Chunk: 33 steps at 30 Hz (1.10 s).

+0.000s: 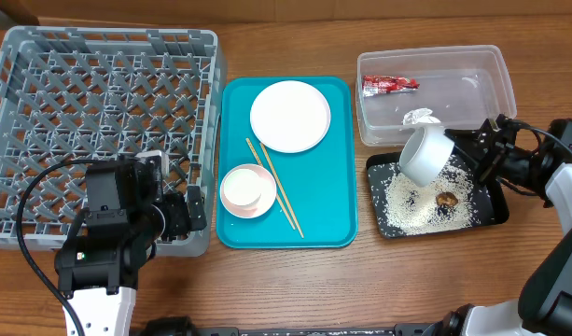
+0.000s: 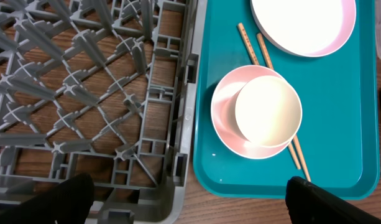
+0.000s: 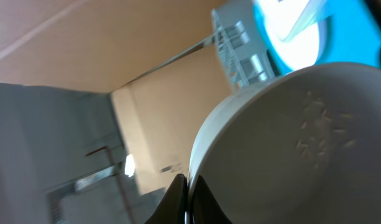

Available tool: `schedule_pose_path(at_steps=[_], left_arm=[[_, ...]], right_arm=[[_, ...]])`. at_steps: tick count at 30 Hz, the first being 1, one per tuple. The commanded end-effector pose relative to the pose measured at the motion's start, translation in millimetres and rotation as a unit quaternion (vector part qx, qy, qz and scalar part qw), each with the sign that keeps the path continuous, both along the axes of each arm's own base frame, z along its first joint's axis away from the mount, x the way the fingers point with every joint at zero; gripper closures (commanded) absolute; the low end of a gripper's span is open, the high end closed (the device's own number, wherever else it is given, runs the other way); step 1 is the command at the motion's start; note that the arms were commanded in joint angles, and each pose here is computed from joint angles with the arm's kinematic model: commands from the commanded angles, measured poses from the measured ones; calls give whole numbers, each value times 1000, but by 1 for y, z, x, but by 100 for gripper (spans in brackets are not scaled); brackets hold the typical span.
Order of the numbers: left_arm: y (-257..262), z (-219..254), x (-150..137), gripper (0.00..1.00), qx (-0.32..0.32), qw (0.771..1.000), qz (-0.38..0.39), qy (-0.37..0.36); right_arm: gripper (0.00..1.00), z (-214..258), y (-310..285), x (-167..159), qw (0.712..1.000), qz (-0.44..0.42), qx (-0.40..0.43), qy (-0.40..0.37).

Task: Sort waste into correct bins and load items into the dishwasher
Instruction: 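Lift the bowl over the black tray and tip out the rice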

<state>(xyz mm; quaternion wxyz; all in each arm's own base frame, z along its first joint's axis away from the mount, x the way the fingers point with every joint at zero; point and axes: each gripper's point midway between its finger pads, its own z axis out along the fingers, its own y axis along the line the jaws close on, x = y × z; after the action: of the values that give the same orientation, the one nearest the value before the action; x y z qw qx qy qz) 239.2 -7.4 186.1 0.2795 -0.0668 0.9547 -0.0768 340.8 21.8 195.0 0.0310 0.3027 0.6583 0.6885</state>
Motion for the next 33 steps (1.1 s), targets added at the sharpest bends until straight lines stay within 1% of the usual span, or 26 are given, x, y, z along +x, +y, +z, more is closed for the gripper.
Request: schedule_pose_path(at_steps=[1, 3, 4, 5, 7, 8, 9, 11, 14, 16, 18, 21, 22, 23, 24, 25, 26, 28, 29, 31, 32, 33], left_arm=[[1, 11, 4, 0, -1, 1000, 7, -15], [1, 11, 4, 0, 0, 1000, 8, -15], [1, 11, 4, 0, -1, 1000, 8, -15], [1, 11, 4, 0, -1, 1000, 8, -15], [1, 11, 4, 0, -1, 1000, 8, -15], [1, 11, 4, 0, -1, 1000, 8, -15], [1, 11, 4, 0, -1, 1000, 8, -15], [1, 11, 4, 0, 0, 1000, 8, -15], [1, 11, 4, 0, -1, 1000, 8, -15], [1, 11, 4, 0, -1, 1000, 8, -15], [1, 10, 3, 0, 0, 1000, 8, -14], [1, 10, 3, 0, 0, 1000, 8, -14], [2, 10, 3, 0, 0, 1000, 8, -14], [2, 11, 4, 0, 0, 1000, 8, -15], [2, 10, 4, 0, 0, 1000, 8, -14], [1, 10, 3, 0, 0, 1000, 8, -14], [2, 10, 3, 0, 0, 1000, 8, -14], [2, 10, 3, 0, 0, 1000, 8, -14], [1, 10, 3, 0, 0, 1000, 8, -14], [2, 11, 4, 1, 0, 1000, 8, -15], [2, 11, 4, 0, 0, 1000, 8, -16], [2, 11, 4, 0, 0, 1000, 8, -16]], right_arm=[[96, -29, 11, -2, 996, 13, -87, -2], [96, -48, 18, -8, 990, 27, -136, 22], [96, -50, 21, -9, 988, 35, -148, 16], [96, -44, 25, -9, 987, 46, -154, -21], [96, -20, 34, -10, 977, 68, -149, -135], [96, -9, 36, -10, 972, 72, -142, -173], [96, -5, 36, -9, 972, 71, -140, -177], [96, -4, 35, -6, 977, 67, -134, -149], [96, 13, 37, -7, 973, 66, -102, -195], [96, 28, 38, -9, 962, 64, -79, -253], [96, 27, 38, -9, 964, 64, -78, -244], [96, 0, 34, -6, 990, 58, -94, -90], [96, 4, 35, -7, 993, 56, -72, -70], [96, 23, 36, -7, 989, 60, -39, -129], [96, 32, 36, -6, 981, 62, -41, -177], [96, 36, 37, -7, 974, 63, -56, -212], [96, 37, 37, -7, 971, 63, -61, -223], [96, 36, 36, -7, 974, 62, -61, -209], [96, 29, 35, -6, 980, 60, -68, -177], [96, 13, 31, -3, 991, 50, -80, -90], [96, 15, 31, -3, 993, 49, -70, -81], [96, 32, 32, -3, 988, 56, -44, -141]])
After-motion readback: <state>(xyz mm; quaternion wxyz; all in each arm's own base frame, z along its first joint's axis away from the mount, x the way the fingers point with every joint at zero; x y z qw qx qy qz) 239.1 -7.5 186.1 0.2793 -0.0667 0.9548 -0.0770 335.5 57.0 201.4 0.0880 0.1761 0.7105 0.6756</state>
